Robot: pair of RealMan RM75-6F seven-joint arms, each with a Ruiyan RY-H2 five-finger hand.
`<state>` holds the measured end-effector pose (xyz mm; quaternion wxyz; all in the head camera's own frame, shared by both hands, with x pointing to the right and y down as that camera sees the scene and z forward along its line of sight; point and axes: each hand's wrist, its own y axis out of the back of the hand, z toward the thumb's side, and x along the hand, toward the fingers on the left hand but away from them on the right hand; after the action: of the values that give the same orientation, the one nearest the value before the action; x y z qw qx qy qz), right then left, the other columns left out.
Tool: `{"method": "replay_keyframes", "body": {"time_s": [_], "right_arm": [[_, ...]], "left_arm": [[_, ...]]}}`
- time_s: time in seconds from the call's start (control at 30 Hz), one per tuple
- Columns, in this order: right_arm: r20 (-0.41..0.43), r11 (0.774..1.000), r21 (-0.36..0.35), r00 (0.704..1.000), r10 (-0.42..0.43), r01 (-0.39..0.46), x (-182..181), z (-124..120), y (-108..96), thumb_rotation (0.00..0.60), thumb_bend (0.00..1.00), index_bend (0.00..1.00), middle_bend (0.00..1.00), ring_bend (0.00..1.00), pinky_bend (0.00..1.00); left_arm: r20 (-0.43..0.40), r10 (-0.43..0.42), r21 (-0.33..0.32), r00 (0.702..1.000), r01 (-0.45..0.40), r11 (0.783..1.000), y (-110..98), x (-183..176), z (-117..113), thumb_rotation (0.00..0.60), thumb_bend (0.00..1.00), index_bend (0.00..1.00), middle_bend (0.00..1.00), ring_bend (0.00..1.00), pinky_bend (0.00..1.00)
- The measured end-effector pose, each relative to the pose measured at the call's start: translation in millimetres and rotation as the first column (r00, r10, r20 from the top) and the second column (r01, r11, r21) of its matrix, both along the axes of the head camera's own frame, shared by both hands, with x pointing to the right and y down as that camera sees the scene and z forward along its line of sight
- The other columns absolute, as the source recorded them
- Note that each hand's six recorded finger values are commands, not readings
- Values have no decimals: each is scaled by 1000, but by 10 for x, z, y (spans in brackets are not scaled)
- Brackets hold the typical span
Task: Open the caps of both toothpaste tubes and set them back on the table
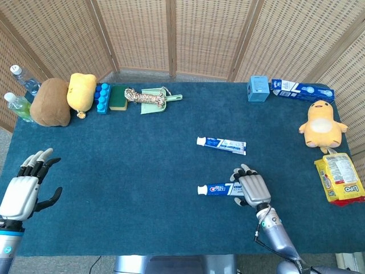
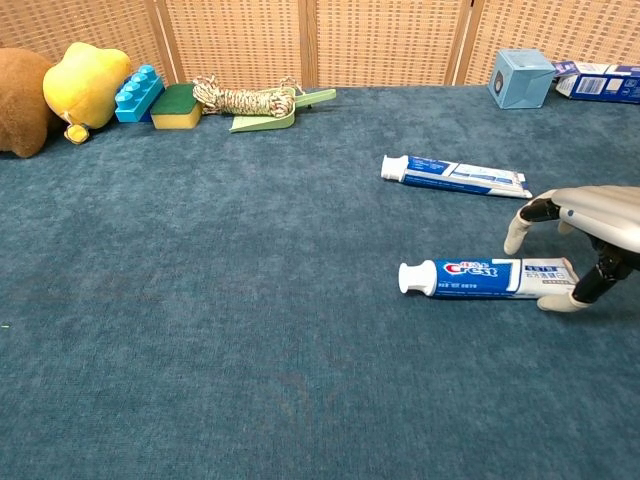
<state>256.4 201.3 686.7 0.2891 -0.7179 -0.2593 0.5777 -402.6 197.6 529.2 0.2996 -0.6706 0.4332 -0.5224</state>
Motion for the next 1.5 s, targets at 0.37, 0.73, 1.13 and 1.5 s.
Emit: {"method": "replay_keyframes", "body": {"time_s": [0.37,0.73,1.13,1.5], "right_arm": [[-8,1000,-19,1000,4,-5,-9,53,-29,600,225,353,219,72,232],[6,999,-38,1000,8,-8,-84,86,-52,600,291,468,235,82,233],[68,998,-48,997,32,-29,-235,50,-186,600,506,719,450,317,483],[130,996,-75,990,54,-45,-257,60,-198,600,597,818,560,472,688]], "left_arm": [[2,-5,-1,1000,5,1000,16,-26,3,600,335,144,24,0,66],[4,-11,2,1000,11,1000,28,-48,-10,600,335,141,19,0,66],[0,-30,11,1000,30,999,51,-105,-54,600,335,139,18,0,66],[-11,-42,23,999,42,999,102,-150,-128,600,334,137,18,0,66]]}}
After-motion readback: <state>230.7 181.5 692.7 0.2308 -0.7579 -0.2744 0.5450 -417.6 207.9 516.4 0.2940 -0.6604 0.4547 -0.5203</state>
